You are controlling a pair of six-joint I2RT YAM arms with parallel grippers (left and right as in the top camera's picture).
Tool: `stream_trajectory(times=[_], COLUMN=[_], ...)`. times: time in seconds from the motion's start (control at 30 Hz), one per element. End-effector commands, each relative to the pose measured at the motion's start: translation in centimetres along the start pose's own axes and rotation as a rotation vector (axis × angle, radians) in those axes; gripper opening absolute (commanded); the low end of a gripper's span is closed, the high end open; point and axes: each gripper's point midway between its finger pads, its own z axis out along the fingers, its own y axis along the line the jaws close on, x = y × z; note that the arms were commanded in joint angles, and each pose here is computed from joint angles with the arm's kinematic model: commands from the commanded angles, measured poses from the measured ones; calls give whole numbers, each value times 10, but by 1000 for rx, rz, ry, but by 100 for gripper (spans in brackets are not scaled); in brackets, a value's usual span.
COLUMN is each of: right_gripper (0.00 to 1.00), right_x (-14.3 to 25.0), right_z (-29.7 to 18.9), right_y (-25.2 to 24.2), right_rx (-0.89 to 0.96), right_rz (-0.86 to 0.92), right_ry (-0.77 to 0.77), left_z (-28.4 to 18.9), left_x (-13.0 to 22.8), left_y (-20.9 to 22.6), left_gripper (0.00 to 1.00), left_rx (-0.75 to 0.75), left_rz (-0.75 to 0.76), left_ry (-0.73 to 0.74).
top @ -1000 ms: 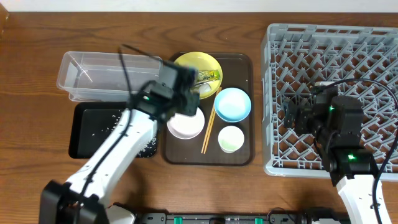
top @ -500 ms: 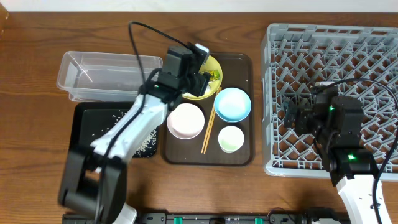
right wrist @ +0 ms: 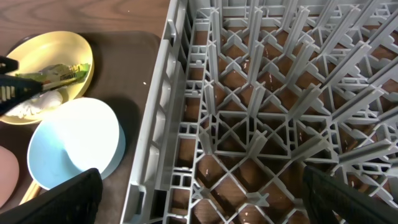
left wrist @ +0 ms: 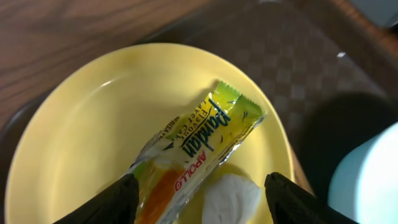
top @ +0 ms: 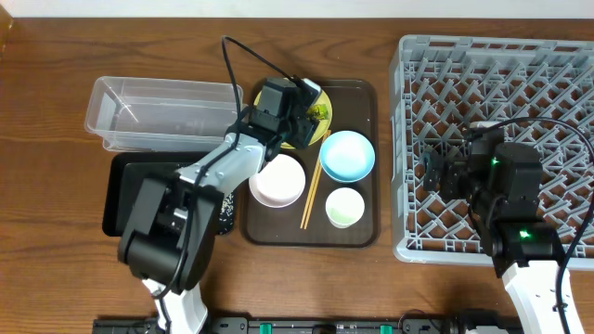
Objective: Sort waste into correct bins and load items into the dishwasher rack
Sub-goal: 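Set the bowl down and grasp the Pandan wrapper on the yellow plate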
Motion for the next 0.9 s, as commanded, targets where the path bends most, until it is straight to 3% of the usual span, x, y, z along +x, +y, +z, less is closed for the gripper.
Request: stream_trajectory(times=[0.0, 0.43, 0.87], right_gripper=[99, 99, 99], right_x=[-9, -8, -8], right_z=[-3, -3, -3], right_y=[-5, -5, -5], right_rx=[16, 16, 16], right_rz=[16, 16, 16], right_ry=[-20, -20, -20], left_z=[10, 30, 42], left_x=[7, 13, 25], left_y=[3, 14, 14], left_gripper=[68, 66, 56], left_rx=[-10, -66, -69], left_rz=[45, 48, 45], left_ry=[11, -2, 20])
